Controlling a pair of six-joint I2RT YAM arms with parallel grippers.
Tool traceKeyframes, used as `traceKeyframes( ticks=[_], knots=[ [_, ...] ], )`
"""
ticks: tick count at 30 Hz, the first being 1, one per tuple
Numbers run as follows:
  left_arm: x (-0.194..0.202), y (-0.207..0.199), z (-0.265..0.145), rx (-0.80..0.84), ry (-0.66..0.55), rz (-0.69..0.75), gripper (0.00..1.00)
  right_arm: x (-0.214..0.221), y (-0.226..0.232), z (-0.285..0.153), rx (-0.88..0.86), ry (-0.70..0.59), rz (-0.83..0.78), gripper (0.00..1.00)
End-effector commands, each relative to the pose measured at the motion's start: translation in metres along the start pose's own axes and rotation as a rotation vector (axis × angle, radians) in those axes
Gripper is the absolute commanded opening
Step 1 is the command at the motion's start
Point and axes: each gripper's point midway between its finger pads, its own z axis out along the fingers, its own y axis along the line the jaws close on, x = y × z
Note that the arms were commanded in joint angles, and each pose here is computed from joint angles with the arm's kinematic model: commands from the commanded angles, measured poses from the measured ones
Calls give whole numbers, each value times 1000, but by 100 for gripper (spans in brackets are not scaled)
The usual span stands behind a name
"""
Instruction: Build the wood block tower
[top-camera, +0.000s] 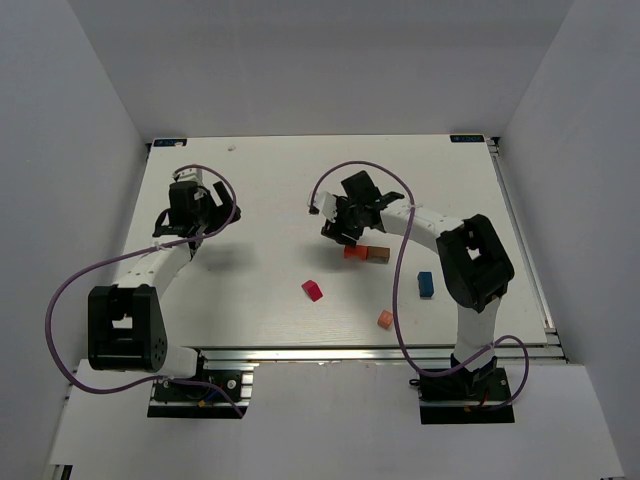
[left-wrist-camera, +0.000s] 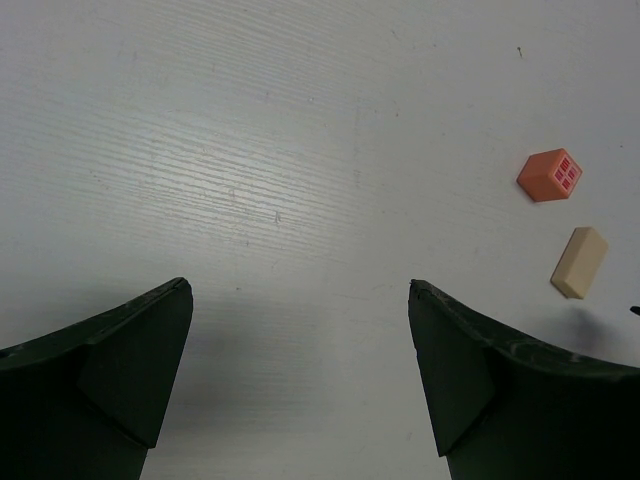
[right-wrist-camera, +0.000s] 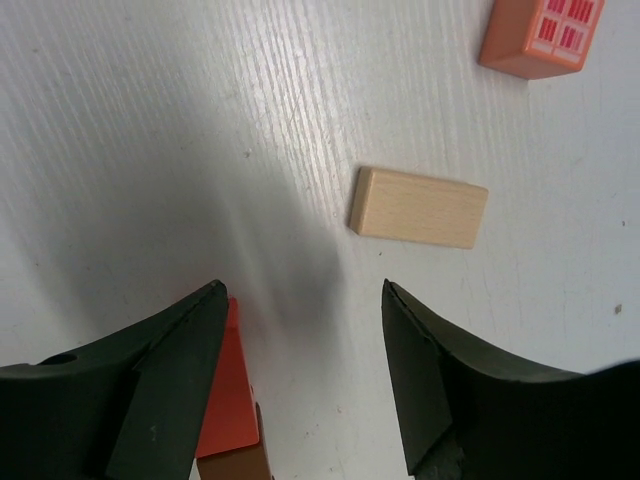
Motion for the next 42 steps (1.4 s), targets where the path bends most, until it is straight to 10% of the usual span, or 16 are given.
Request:
traceKeyframes(
  ticks=[1,4,13,21,31,42],
  knots=[
    [-21,-10,-13,23,-59,19,98,-51,-18,-24,31,-130,14,75],
    [-25,-11,-16,23,-72,18,98,-68,-24,-34,42,-176,22,89],
    [-40,-26,-44,91,-144,15,98,-134,-56,-122,237,-411,44,89],
    [-37,-28,-59,102,-166,-31,98,-144,-77,-222,534,-663,391,89],
    [-19,-27,-53,121,-125,-84,98,3,-28,-204,736,-397,923,89],
    [-11,-26,-53,128,-111,-77,98,31,-20,-192,721,-311,1001,89]
  ],
)
